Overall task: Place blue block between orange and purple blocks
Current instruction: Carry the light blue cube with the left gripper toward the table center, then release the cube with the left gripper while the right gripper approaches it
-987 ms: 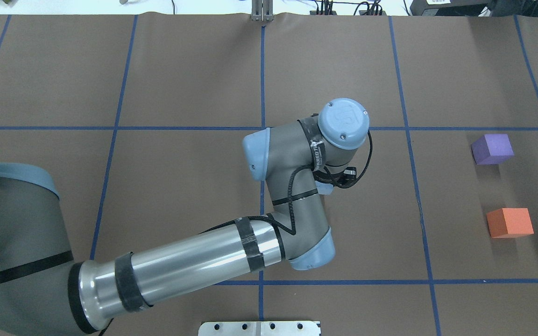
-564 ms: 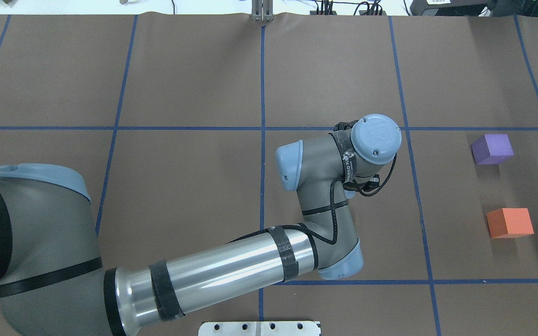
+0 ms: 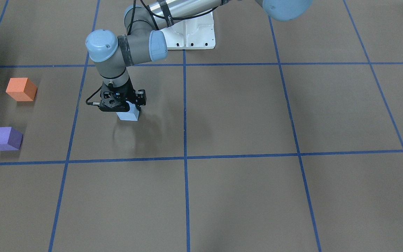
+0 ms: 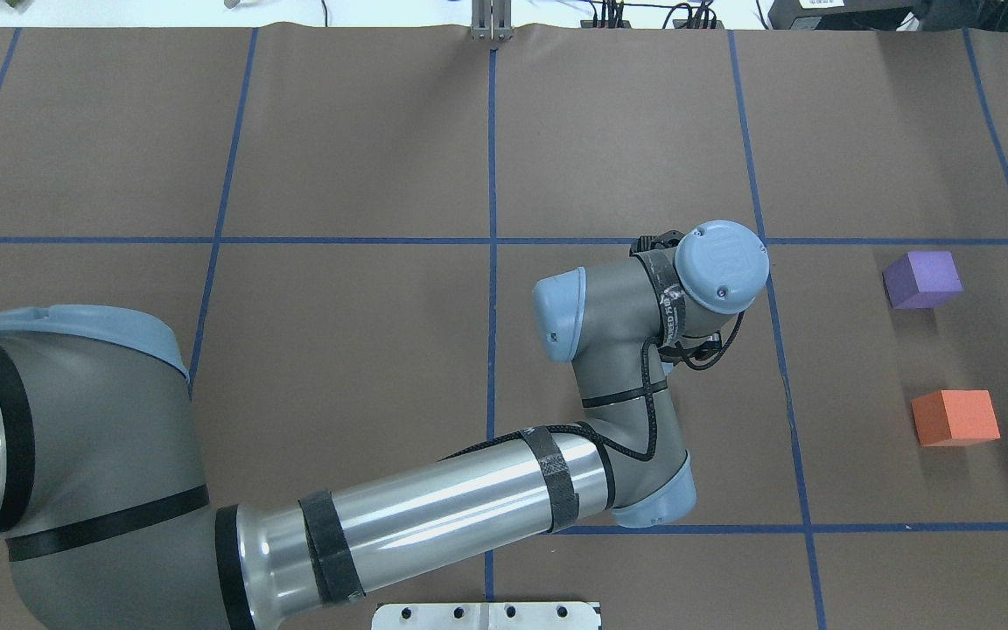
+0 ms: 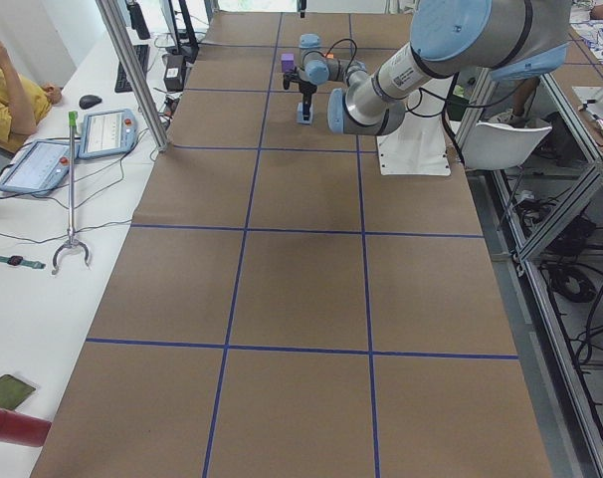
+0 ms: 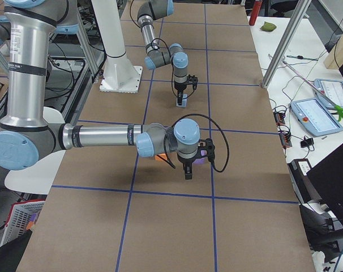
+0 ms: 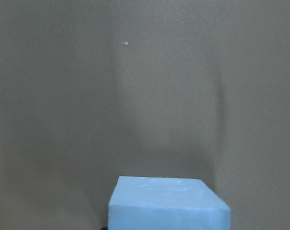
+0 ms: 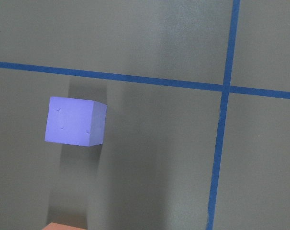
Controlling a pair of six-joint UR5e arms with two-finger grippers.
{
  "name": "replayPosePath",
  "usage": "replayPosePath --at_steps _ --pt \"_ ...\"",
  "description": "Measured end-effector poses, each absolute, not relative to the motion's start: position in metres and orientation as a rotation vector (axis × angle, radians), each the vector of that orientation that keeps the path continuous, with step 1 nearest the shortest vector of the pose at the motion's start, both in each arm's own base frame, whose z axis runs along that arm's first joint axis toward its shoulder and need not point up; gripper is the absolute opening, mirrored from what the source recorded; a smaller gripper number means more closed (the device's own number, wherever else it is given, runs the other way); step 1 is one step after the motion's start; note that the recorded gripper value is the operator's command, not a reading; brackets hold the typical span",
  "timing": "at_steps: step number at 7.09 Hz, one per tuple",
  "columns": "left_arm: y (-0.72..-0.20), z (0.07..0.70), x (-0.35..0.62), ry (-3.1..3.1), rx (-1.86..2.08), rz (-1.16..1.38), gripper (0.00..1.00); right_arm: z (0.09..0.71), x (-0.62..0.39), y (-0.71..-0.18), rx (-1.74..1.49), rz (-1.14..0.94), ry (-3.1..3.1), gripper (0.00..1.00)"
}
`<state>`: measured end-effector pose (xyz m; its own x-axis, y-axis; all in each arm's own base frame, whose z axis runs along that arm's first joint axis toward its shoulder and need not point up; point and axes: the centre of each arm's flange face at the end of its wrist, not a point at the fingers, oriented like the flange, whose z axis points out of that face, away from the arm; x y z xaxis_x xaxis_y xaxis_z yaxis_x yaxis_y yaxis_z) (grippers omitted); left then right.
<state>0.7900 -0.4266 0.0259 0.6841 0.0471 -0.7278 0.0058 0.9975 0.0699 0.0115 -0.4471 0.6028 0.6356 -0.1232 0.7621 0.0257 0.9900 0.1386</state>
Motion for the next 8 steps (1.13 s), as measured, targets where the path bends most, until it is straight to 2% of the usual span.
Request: replayPosePath --at_steps 3,5,6,8 --pt "-0.420 -0.010 0.764 0.832 0.071 0.015 1.00 0.603 0.011 -0.451 0.153 -0.098 -0.874 1.00" --pt "-0.429 -0.054 0.705 0.839 0.085 -0.017 1.00 0.596 0.005 -0.458 0.167 -0.100 -0.880 1.00" --pt "-0.445 -0.052 0.675 0.850 0.100 -0.043 1.00 0.585 -0.008 -0.465 0.160 -0.077 -0.892 1.00" --pt "-0.487 0.018 0.591 0.884 0.095 -0.090 1.00 0.550 -0.066 -0.473 0.149 0.008 -0.953 1.00"
